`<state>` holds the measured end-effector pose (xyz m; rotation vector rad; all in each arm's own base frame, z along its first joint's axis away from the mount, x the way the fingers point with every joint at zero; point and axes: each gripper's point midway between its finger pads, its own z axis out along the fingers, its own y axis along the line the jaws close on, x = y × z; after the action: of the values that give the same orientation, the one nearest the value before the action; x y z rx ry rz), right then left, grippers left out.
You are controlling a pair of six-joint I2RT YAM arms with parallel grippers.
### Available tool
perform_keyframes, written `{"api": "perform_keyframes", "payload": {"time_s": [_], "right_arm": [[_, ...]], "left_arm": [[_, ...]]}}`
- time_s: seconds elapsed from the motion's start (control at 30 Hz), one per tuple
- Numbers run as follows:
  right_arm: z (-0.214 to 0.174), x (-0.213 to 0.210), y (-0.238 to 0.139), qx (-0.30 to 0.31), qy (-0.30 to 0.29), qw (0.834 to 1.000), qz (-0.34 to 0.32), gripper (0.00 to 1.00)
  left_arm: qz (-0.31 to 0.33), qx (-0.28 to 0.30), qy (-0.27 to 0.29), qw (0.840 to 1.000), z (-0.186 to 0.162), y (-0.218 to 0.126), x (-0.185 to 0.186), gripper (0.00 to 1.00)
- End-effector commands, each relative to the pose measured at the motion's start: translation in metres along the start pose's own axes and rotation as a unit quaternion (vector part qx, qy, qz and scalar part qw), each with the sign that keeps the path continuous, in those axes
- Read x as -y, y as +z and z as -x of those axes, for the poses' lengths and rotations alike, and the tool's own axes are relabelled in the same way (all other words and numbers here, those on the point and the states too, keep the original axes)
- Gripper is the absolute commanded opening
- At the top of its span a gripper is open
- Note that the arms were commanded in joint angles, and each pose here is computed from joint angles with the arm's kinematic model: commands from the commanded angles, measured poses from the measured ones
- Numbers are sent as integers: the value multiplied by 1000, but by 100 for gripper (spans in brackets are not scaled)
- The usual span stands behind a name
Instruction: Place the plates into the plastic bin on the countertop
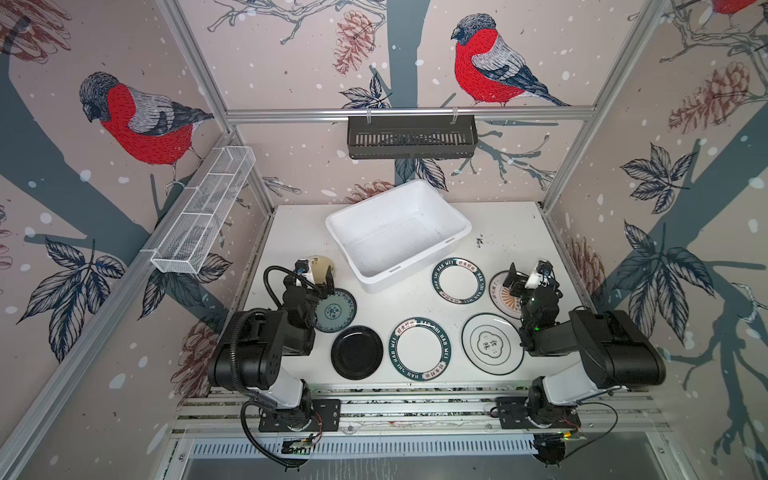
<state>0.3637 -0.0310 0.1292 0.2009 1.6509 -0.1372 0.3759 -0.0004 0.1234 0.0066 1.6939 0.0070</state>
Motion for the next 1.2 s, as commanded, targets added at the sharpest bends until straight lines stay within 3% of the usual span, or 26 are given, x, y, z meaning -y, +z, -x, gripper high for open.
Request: {"api": "perform_keyframes", "payload": {"time_s": [0.0, 1.17], "right_arm": [[4, -1, 1, 7, -1, 1000, 2, 99], [3, -1, 1, 6, -2, 1000, 2, 99]], "left_arm": [[1, 11, 2, 1000, 6, 0, 0, 99], [6, 11, -5, 1000, 6, 1, -4, 99]]}}
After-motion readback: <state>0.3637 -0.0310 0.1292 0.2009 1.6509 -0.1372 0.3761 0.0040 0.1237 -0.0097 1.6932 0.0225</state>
